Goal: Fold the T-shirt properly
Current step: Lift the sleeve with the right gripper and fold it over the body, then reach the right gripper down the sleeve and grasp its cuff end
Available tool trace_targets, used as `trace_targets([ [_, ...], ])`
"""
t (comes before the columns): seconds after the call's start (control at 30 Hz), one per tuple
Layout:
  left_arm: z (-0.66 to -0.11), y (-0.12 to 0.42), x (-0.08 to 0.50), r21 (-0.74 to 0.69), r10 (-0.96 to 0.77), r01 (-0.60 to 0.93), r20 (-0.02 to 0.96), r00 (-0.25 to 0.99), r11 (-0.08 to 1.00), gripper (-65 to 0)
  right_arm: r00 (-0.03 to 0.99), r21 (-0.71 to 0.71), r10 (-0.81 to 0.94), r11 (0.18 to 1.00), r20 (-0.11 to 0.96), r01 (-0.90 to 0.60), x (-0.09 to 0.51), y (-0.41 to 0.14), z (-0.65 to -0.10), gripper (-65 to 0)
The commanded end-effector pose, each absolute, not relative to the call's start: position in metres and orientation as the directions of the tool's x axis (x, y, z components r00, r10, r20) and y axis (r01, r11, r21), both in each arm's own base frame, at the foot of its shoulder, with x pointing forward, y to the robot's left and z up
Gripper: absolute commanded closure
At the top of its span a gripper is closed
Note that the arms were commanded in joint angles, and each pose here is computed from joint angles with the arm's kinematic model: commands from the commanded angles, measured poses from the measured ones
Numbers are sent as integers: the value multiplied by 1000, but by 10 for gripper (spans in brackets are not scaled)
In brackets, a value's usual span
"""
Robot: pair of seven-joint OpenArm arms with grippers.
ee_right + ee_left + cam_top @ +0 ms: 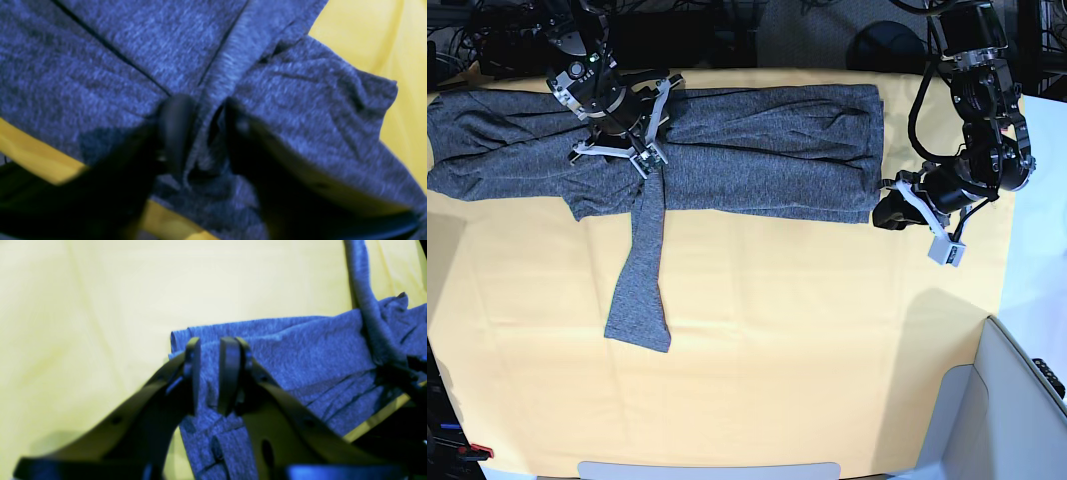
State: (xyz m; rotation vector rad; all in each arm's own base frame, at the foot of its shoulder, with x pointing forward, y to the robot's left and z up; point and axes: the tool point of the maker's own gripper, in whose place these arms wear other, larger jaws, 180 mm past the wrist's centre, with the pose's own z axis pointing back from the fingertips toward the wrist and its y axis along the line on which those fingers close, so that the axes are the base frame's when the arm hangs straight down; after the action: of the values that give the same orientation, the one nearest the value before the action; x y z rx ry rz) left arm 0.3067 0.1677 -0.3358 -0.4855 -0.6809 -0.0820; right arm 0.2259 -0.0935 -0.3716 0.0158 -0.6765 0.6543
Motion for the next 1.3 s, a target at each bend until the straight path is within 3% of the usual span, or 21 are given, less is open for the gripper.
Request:
trace_targets([
  [0.0, -325, 169, 315, -399, 86, 246, 654, 752, 883, -89, 564, -207, 552, 802, 614, -560, 234, -93, -362, -301],
  [0.1, -327, 169, 315, -405, 89, 243, 648, 756, 882, -90, 543, -224, 549, 804, 635, -551, 246, -92, -353, -431],
  [0.23, -327, 169, 315, -405, 89, 243, 648, 756, 882, -90, 514, -225, 524, 815, 679, -534, 264, -83, -338, -509],
  [0.43, -327, 169, 315, -403, 87, 244, 649, 756, 882, -90, 484, -204, 386, 900, 786, -386, 311, -93, -298, -513],
  [0.57, -327, 169, 315, -403, 88, 243, 648, 757, 882, -90, 499, -104, 184, 977, 847, -184, 332, -124, -280, -513],
  [0.7, -328, 169, 315, -405, 90, 241, 646, 758, 882, -90, 537, 14, -9, 1000, 844, -6, 345, -155, -292, -513],
  [0.87, -335, 171, 314, -418, 100, 225, 627, 772, 880, -90, 579, 165, -227, 973, 783, 159, 364, -180, -324, -513],
  [1.27, -336, 171, 316, -425, 114, 219, 631, 767, 878, -90, 581, 449, -496, 861, 645, 238, 424, -172, -363, -513],
])
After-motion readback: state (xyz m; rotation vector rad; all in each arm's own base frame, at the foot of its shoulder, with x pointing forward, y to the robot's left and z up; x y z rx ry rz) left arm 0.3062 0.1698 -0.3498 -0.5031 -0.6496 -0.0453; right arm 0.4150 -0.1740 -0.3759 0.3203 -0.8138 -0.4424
